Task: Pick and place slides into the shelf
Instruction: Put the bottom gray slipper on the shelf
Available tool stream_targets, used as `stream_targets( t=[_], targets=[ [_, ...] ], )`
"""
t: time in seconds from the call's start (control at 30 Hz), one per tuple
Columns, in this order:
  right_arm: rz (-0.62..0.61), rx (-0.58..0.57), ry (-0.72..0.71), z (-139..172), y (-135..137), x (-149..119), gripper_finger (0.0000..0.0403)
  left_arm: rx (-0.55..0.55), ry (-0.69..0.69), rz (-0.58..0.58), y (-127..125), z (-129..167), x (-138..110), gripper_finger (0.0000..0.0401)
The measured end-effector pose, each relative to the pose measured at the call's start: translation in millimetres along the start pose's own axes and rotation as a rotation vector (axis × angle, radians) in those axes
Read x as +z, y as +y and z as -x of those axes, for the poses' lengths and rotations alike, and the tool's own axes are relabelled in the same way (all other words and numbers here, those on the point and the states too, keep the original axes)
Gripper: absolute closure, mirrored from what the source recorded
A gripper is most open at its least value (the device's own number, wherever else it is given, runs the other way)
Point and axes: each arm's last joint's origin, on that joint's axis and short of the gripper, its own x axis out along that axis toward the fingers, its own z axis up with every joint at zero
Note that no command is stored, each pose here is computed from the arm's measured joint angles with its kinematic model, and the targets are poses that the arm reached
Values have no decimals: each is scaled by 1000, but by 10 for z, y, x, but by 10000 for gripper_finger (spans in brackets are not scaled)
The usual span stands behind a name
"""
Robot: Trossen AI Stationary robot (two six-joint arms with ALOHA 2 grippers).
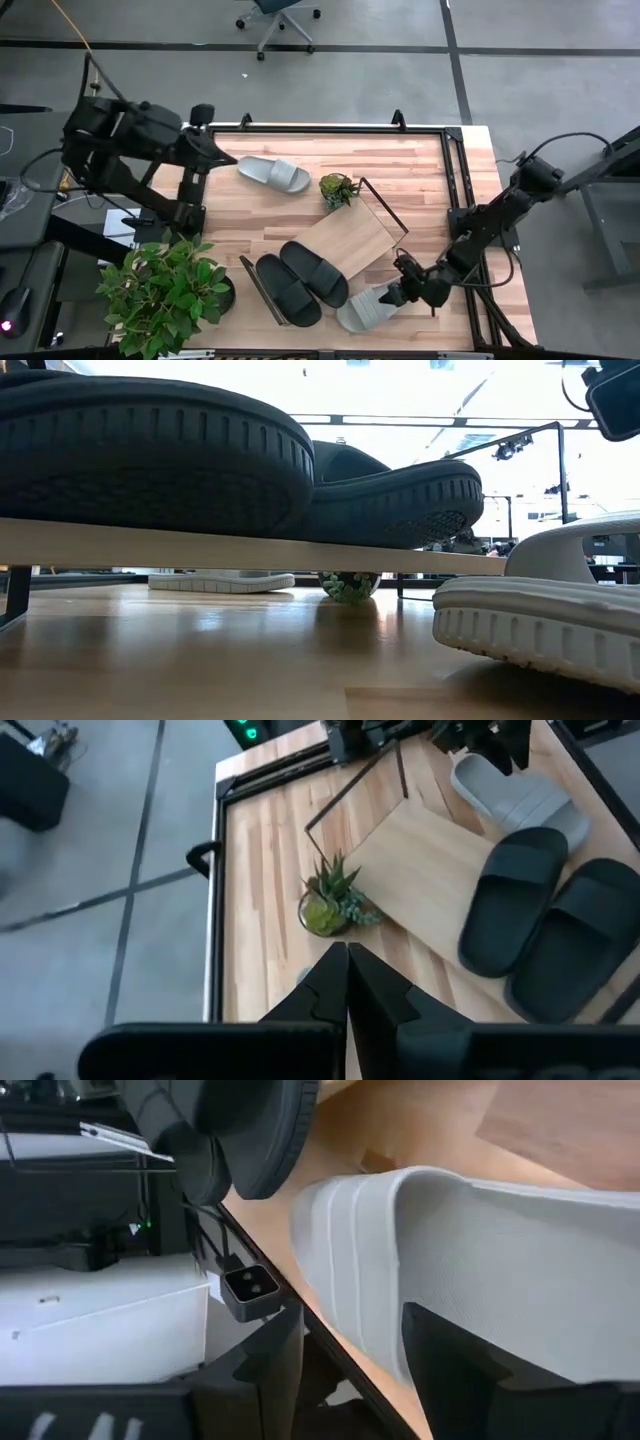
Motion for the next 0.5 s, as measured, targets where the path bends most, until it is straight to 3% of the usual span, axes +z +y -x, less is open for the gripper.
stream_targets(
  t=[0.13, 0.5],
  targets=[
    [-4, -27, 8, -116, -63, -20, 232, 8, 32, 37, -91, 25, -168, 401],
    [-23, 22, 22, -308, -100, -74, 226, -6, 167, 117, -295, -279, -496, 401]
  ],
)
